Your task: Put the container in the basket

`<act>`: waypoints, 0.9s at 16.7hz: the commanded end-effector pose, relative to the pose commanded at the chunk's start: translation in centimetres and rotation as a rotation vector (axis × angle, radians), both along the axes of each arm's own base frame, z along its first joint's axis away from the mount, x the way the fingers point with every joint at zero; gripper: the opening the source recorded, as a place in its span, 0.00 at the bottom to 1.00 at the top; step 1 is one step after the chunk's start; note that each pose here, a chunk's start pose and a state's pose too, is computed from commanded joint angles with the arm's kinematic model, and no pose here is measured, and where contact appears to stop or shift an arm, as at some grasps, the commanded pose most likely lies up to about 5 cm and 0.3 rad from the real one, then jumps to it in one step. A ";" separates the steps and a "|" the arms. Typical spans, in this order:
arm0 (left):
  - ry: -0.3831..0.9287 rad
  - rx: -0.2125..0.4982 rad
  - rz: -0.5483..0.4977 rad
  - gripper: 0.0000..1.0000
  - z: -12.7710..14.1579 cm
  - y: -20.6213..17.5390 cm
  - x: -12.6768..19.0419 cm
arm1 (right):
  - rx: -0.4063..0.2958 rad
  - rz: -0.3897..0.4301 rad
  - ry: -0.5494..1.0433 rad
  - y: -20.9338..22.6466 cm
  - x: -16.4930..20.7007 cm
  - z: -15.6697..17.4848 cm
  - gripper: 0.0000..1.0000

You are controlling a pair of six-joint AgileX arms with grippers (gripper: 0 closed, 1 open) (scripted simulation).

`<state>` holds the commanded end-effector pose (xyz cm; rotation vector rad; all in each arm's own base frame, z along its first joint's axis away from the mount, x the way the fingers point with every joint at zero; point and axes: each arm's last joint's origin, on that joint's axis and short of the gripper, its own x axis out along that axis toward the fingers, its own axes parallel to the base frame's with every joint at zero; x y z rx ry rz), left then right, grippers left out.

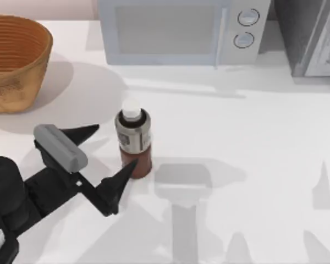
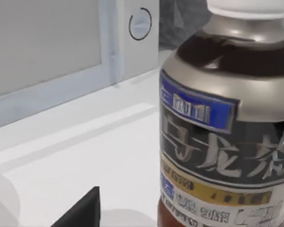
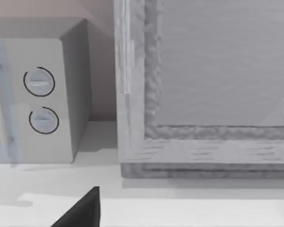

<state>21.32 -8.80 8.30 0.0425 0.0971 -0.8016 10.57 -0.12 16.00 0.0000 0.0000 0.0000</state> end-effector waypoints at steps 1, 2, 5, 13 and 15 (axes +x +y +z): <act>-0.001 0.000 -0.002 1.00 -0.1 -0.4 0.4 | 0.000 0.000 0.000 0.0 0.0 0.0 1.00; -0.002 0.000 -0.003 1.00 -0.1 -0.9 1.0 | 0.000 0.000 0.000 0.0 0.0 0.0 1.00; -0.002 -0.001 -0.003 1.00 -0.4 -2.9 2.9 | 0.000 0.000 0.000 0.0 0.0 0.0 1.00; -0.002 -0.001 -0.003 1.00 -0.7 -4.8 4.6 | 0.000 0.000 0.000 0.0 0.0 0.0 1.00; -0.002 -0.001 -0.003 0.85 -0.7 -4.8 4.6 | 0.000 0.000 0.000 0.0 0.0 0.0 1.00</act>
